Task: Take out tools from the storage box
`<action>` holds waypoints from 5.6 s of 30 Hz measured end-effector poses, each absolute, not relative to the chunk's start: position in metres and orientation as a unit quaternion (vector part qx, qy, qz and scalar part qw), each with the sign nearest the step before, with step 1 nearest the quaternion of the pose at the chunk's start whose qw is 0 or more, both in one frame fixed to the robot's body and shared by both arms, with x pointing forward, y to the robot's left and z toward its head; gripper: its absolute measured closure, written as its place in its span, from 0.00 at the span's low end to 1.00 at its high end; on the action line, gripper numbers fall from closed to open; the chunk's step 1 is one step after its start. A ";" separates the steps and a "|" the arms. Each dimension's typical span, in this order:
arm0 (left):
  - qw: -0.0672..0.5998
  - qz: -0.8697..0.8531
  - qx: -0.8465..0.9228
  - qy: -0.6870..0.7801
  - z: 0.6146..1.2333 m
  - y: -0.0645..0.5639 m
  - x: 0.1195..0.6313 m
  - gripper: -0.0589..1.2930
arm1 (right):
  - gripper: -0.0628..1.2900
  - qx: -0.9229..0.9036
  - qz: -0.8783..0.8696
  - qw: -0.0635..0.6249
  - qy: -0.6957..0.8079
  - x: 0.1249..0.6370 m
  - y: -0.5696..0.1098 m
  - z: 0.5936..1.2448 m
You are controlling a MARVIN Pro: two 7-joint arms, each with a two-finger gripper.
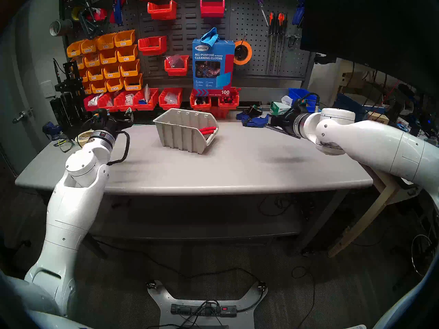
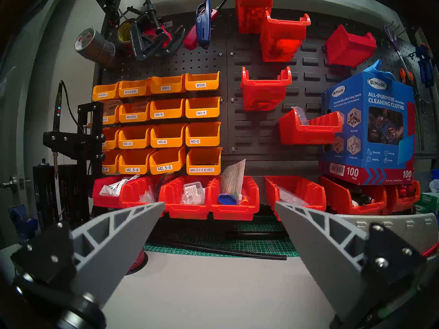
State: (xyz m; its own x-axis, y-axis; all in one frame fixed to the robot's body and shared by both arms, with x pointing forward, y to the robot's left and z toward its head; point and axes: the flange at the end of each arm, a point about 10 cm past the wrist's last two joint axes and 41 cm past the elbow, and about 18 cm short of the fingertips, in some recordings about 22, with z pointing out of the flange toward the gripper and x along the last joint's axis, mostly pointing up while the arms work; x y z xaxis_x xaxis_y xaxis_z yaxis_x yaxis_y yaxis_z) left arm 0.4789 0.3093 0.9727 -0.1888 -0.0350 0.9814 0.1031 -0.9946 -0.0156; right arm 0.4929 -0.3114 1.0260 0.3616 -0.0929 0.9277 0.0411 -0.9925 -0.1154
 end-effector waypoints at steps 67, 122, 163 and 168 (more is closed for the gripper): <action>-0.110 -0.735 -0.450 0.496 0.979 0.189 0.522 0.02 | 0.06 -0.819 -0.570 0.059 0.022 0.488 -0.322 1.027; -0.138 -0.605 -0.409 0.670 0.991 0.221 0.580 0.95 | 0.06 -0.819 -0.570 0.058 0.023 0.488 -0.323 1.027; -0.173 -0.663 -0.368 0.628 0.974 0.236 0.560 0.97 | 0.06 -0.819 -0.571 0.058 0.023 0.488 -0.323 1.027; -0.180 -0.659 -0.362 0.634 0.966 0.237 0.551 0.97 | 0.06 -0.819 -0.571 0.058 0.023 0.488 -0.323 1.027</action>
State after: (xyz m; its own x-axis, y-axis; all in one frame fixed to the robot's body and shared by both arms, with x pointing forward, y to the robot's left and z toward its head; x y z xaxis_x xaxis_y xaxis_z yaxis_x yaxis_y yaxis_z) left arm 0.5505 0.2365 0.9658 -0.6726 -0.2226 0.7057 -0.6969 -0.1303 -0.7053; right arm 0.4879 -0.3227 1.0273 0.3478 -0.1047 0.9317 0.0284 -0.9921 -0.1221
